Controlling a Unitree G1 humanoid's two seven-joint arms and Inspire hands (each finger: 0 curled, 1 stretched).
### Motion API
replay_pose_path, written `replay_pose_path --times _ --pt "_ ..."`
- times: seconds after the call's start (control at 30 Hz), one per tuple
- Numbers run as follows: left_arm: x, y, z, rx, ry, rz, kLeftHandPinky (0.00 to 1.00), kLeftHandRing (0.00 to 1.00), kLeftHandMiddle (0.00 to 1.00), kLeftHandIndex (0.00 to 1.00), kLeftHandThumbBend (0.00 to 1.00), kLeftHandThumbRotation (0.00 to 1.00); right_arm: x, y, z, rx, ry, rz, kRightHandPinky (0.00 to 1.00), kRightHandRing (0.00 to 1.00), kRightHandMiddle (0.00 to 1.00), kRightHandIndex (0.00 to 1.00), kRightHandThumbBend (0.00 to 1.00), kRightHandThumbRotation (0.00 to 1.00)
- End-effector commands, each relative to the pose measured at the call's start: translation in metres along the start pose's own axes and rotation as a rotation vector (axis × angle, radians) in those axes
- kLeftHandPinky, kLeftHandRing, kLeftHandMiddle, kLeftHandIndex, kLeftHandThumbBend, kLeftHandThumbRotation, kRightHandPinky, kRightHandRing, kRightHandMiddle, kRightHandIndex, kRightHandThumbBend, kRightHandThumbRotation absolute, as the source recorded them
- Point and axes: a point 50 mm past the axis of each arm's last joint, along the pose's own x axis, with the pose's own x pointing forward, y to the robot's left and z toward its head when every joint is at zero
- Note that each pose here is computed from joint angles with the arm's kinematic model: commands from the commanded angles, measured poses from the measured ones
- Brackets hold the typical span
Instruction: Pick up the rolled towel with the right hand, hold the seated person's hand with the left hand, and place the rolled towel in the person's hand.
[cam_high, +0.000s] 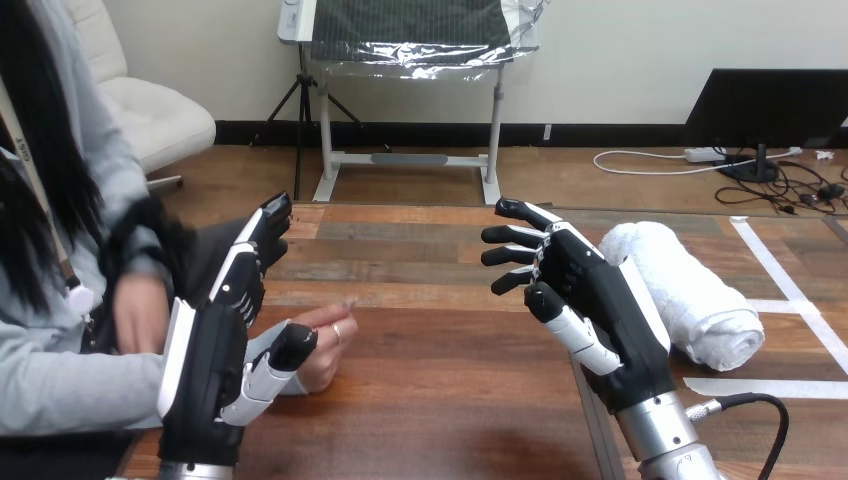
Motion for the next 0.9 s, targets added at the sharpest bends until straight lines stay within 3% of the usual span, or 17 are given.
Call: replay_pose_path --times 0.0,0.87 --pt "0.0208 0.0036 0.006 0.002 -0.069 0.014 0.9 0.93 0.93 0.91 1.0 0.87 0.0286 -0.0073 0.0166 -0.036 -0.103 -0.003 0.55 0.7 0.75 0.82 0.89 0.76" --pt "0.0233 0.0062 0.0076 0.013 -0.088 0.012 0.89 0.91 0.92 0.9 0.99 0.87 0.0298 -0.0088 0.0163 -0.037 -0.095 0.003 0.55 0.7 0.75 0.82 0.88 0.75"
